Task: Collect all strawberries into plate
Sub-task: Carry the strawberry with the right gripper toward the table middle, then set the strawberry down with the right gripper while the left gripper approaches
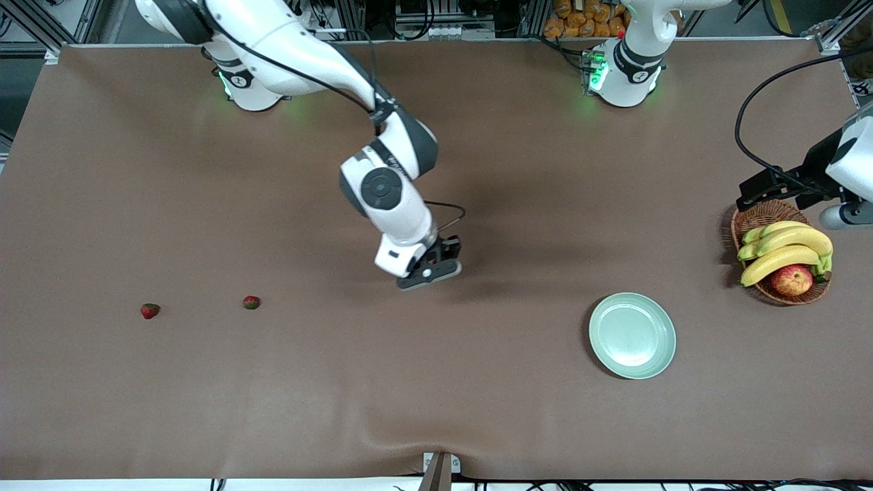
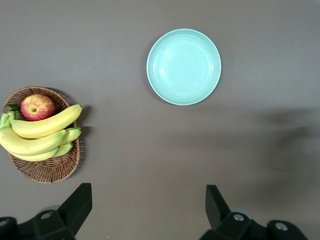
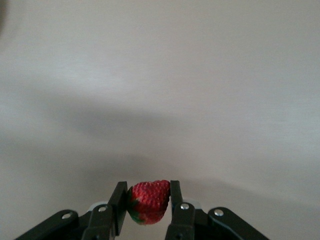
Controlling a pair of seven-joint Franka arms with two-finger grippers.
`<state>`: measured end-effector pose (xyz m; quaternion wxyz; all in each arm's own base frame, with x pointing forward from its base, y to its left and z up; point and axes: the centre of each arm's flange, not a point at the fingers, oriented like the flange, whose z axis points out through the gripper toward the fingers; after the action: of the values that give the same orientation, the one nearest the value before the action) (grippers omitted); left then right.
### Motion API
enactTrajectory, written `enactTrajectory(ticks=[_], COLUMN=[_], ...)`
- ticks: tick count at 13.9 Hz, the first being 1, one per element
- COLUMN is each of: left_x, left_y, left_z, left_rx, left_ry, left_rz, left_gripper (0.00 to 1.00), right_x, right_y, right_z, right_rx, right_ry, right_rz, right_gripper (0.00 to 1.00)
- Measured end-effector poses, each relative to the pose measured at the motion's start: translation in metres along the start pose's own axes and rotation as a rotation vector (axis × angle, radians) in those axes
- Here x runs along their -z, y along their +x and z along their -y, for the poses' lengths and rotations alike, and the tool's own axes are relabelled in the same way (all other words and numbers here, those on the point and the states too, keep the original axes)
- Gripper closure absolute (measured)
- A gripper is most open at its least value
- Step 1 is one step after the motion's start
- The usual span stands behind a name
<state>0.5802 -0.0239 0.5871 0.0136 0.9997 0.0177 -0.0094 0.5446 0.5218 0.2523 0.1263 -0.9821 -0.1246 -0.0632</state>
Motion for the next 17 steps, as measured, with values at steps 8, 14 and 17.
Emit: enactTrajectory(ticks=[8, 14, 17], left_x=[-0.068, -0.12, -0.133], left_y=[0.026, 0.04, 0.04], left_z=[-0.048, -0.081, -0.096], left_rx=[-0.055, -0.088, -0.109], left_ry=[-0.074, -0.104, -0.102], left_rz=[0.091, 0.15, 0.169], left_gripper=[0.0, 0.0, 0.0], right_x=[-0.074, -0.07, -0.033], right_y=[-0.038, -0.026, 0.003], right_z=[0.089, 0.081, 0.053], right_rx=[-0.015, -0.012, -0.046], right_ry=[0.03, 0.017, -0.052], right_rz=[-0.032, -0.072, -0.078], right_gripper=[0.61, 0.25, 0.0])
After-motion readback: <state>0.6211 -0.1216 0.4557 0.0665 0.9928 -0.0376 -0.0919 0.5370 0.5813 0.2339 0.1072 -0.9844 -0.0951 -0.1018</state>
